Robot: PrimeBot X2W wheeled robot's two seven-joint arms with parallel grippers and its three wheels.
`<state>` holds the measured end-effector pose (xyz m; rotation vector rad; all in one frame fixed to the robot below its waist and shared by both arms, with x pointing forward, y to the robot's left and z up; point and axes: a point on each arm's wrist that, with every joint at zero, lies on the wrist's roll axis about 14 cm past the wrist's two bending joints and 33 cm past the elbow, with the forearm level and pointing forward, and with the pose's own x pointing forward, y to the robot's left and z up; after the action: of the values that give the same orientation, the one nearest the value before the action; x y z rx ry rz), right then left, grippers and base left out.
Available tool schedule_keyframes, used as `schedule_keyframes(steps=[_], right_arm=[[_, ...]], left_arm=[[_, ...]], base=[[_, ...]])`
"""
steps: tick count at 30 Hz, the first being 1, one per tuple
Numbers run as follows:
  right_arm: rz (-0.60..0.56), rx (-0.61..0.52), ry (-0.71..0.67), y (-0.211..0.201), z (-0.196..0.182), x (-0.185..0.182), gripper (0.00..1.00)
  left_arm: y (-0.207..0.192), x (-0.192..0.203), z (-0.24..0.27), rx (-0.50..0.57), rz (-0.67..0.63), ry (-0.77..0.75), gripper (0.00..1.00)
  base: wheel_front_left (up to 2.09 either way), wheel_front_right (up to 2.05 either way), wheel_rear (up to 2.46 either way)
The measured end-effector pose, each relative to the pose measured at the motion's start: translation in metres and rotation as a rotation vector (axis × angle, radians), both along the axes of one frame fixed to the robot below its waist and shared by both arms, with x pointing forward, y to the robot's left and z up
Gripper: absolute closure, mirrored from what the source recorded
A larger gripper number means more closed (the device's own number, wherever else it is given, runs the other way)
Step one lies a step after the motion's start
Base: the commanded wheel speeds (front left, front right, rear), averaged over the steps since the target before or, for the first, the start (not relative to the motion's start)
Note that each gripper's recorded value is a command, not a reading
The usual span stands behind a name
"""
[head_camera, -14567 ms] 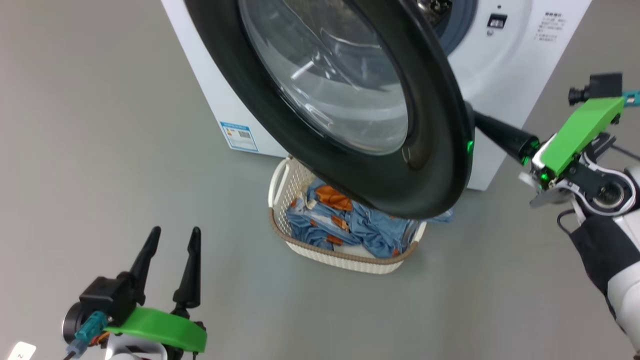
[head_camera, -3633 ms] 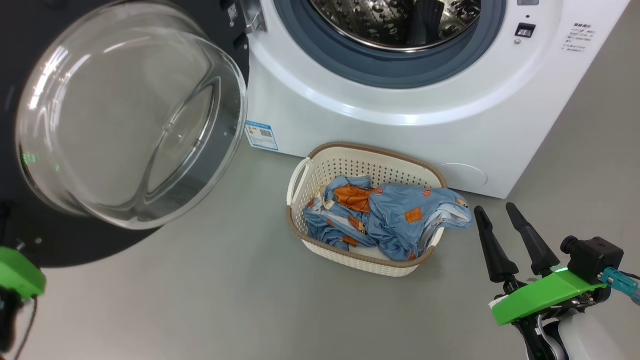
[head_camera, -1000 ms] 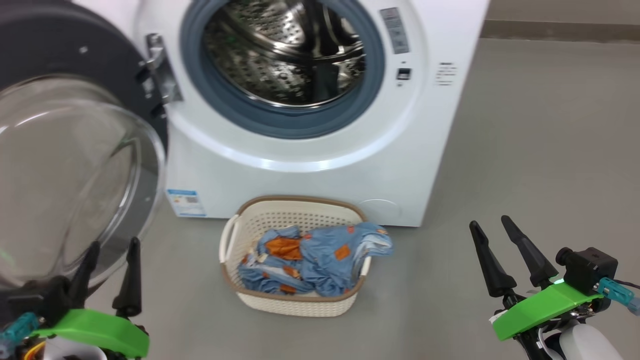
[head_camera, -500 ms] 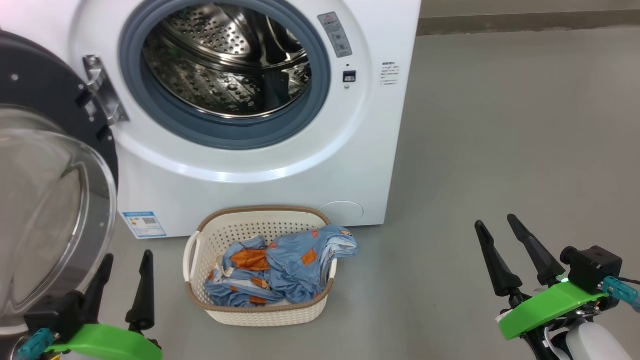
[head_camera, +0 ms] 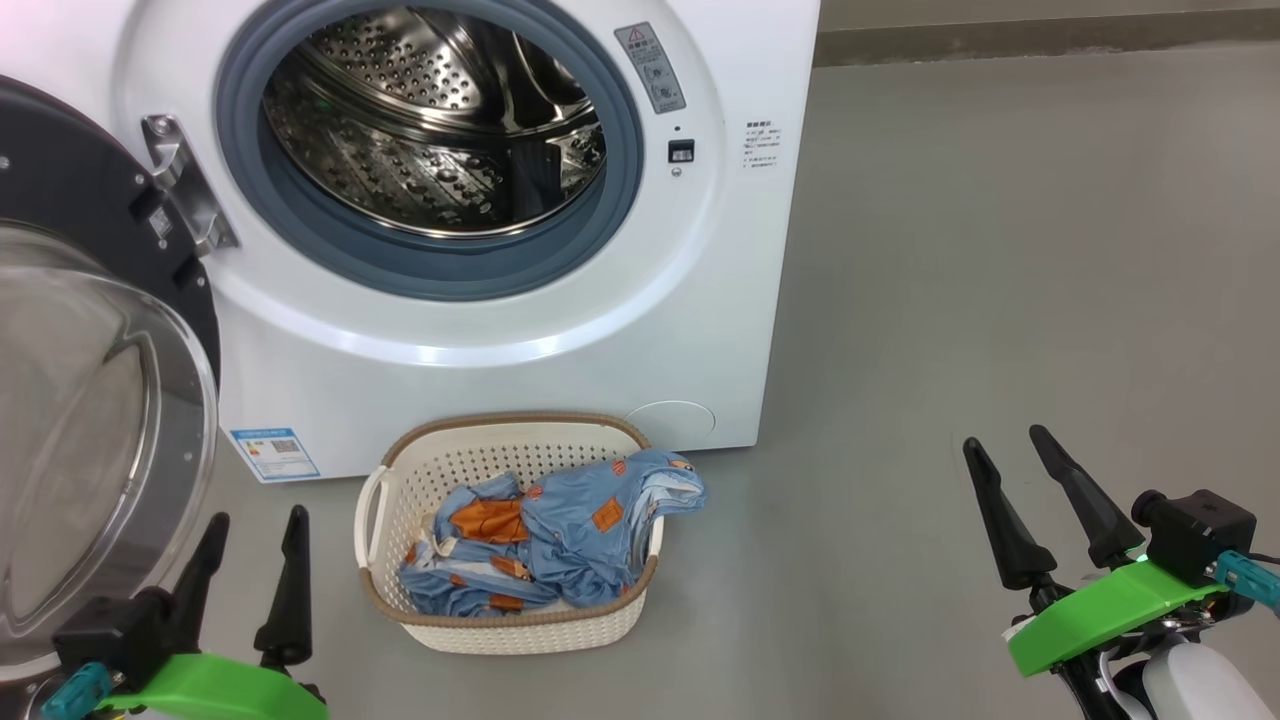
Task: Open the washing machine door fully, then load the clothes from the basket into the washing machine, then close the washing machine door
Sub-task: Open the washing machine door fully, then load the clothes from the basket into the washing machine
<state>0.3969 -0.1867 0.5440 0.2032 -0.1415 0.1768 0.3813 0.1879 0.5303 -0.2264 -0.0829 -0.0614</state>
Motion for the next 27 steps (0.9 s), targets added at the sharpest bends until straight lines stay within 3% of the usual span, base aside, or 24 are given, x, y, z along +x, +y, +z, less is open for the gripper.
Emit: schedule_keyframes(steps=[27], right_arm=[[0.007, -0.003, -0.007, 0.0031, 0.0024, 0.0005, 0.00]], left_arm=[[-0.0003, -0.0038, 0.0019, 0.004, -0.007, -0.014, 0.00]], base=[[0.00, 0.00, 0.00]])
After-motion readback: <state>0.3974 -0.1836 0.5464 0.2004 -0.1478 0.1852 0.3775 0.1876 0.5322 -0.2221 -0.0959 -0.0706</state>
